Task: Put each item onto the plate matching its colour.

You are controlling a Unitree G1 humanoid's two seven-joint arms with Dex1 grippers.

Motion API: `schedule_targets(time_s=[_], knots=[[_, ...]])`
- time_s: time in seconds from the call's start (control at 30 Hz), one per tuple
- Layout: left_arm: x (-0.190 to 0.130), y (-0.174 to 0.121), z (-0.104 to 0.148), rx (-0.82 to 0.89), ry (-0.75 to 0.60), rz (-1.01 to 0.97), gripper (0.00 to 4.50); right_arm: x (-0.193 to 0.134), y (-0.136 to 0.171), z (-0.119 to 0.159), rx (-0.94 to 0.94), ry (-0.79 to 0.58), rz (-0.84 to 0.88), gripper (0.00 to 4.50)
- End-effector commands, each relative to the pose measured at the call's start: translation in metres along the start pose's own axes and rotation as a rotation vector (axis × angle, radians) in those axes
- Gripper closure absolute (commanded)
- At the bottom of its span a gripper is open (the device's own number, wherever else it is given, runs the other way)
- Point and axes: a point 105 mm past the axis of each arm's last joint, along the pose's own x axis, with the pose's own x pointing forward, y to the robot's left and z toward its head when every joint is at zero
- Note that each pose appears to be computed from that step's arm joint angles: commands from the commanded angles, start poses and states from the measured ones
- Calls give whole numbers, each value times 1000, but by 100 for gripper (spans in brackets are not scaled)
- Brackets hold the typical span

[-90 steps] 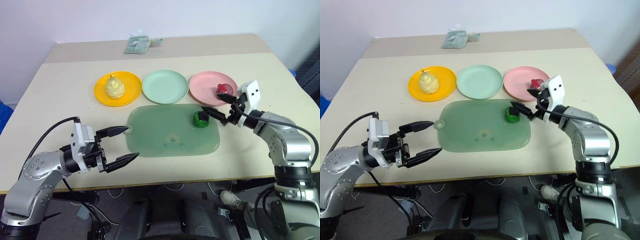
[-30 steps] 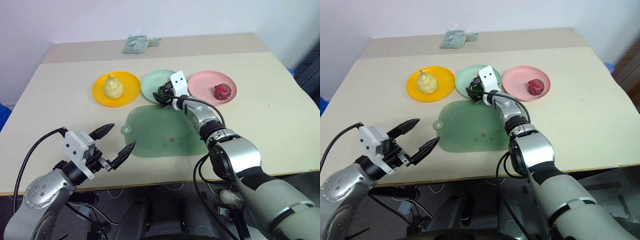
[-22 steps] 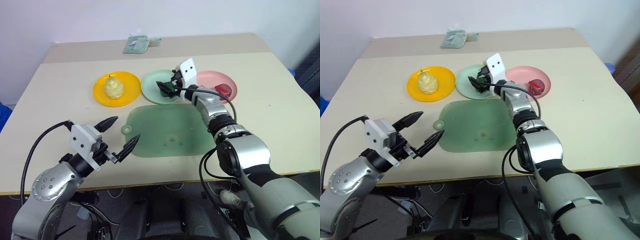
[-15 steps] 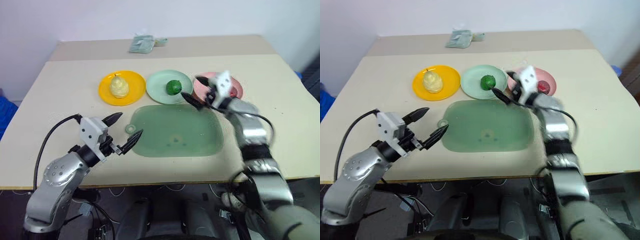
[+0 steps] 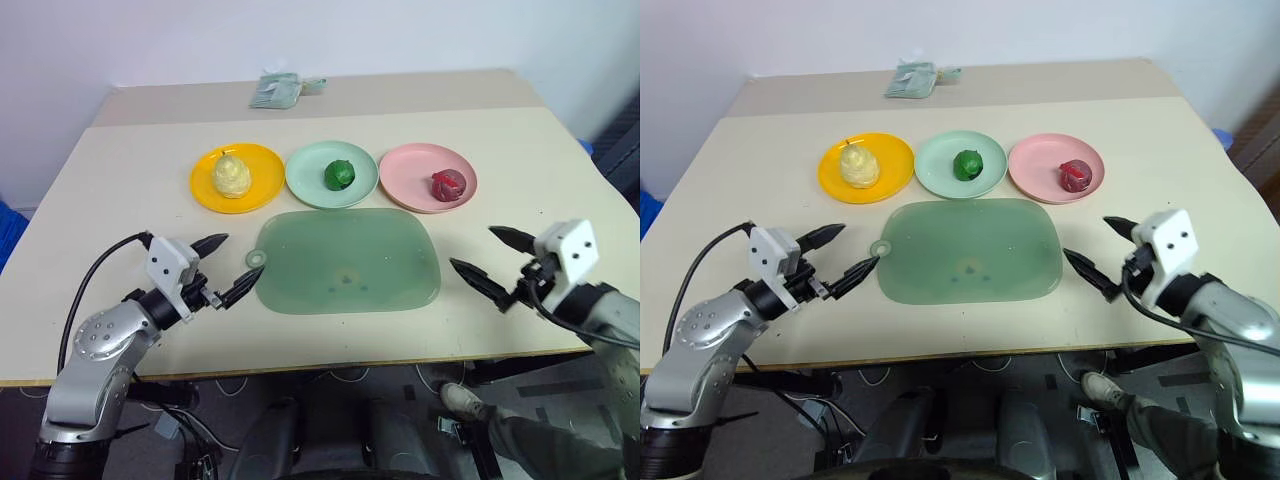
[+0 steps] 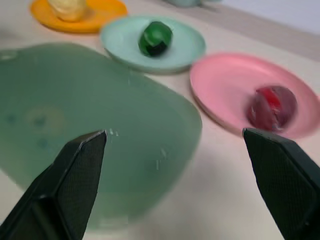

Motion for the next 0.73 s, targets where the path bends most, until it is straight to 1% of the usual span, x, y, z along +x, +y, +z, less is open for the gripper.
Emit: schedule_targets(time_s=[0.03,0.17,0.3,0.57,0.73], knots=[[-11,5,12,61,-29,10,0,-14,-2,9,18,-64,-38,6],[-18,6,15,69,-29,12,0,-21,-5,2,85,-65,-44,6],[-17,3,18,67,-37,2,0,-22,-7,5,136,-87,-27,6],[-11,-7,29,56,-50,0,0,-20,-8,7,142,-90,9,6],[-9,-11,31,33,-39,-10,0,-19,-8,7,141,-83,21,6]])
